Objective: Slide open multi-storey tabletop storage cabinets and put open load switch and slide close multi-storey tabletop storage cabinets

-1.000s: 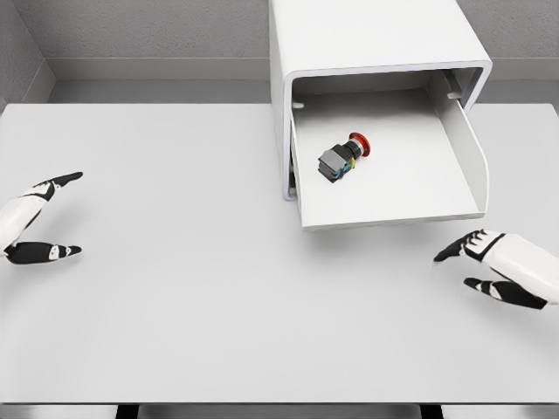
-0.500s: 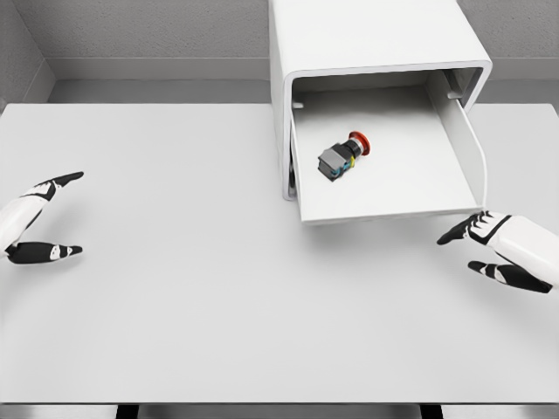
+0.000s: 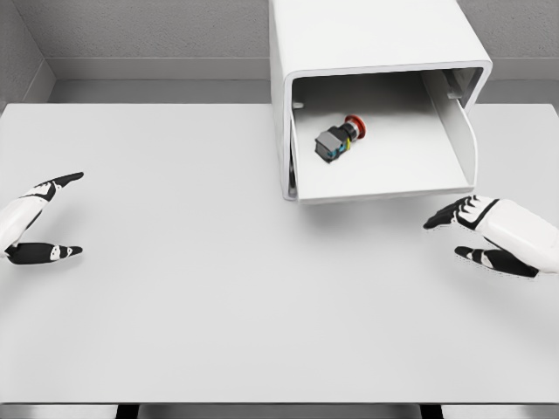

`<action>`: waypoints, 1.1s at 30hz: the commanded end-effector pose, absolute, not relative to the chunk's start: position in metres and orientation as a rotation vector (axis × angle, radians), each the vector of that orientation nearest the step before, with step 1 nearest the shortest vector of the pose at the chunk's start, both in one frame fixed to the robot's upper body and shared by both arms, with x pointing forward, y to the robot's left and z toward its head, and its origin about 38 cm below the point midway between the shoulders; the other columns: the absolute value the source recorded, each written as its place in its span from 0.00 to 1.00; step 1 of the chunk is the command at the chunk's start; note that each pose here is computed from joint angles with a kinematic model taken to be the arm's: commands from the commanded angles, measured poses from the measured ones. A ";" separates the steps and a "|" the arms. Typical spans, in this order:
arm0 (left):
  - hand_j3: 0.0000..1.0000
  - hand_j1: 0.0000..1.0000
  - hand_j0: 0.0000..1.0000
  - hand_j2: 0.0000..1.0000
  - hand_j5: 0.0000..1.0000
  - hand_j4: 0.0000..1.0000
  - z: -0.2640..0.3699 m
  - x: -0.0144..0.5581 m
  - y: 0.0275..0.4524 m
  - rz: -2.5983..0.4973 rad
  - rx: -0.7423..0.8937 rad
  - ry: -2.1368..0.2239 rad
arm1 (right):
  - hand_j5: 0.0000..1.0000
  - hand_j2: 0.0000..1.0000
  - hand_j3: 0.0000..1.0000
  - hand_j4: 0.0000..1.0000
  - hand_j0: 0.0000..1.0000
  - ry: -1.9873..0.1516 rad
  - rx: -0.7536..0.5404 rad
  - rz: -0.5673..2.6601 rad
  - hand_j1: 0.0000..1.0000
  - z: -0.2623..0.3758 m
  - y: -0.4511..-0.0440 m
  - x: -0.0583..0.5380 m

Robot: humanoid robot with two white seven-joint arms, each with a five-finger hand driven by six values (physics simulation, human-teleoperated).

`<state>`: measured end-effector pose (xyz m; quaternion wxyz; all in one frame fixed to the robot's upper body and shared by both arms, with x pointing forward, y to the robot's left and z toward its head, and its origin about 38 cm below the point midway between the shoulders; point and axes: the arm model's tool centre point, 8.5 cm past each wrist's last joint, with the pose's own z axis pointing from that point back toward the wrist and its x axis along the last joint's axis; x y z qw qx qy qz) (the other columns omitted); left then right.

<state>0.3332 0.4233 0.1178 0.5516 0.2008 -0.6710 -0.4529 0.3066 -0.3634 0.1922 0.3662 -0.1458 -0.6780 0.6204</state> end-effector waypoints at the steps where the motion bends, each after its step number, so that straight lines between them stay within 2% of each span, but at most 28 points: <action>1: 1.00 1.00 1.00 1.00 1.00 1.00 0.119 0.333 0.424 -1.063 0.473 -1.593 | 0.73 0.73 0.73 0.73 0.73 -1.746 -0.334 1.574 0.73 0.183 -0.355 0.305; 19: 1.00 1.00 1.00 1.00 1.00 1.00 0.119 0.333 0.424 -1.062 0.472 -1.594 | 0.81 0.81 0.81 0.81 0.81 -1.809 -0.329 1.563 0.81 0.186 -0.333 0.320; 23: 1.00 1.00 1.00 1.00 1.00 1.00 0.119 0.333 0.424 -1.062 0.472 -1.594 | 0.82 0.82 0.82 0.82 0.82 -1.821 -0.296 1.595 0.82 0.183 -0.317 0.329; 33: 1.00 1.00 1.00 1.00 1.00 1.00 0.119 0.333 0.424 -1.065 0.474 -1.592 | 0.89 0.89 0.89 0.89 0.89 -1.819 -0.305 1.617 0.89 0.182 -0.308 0.355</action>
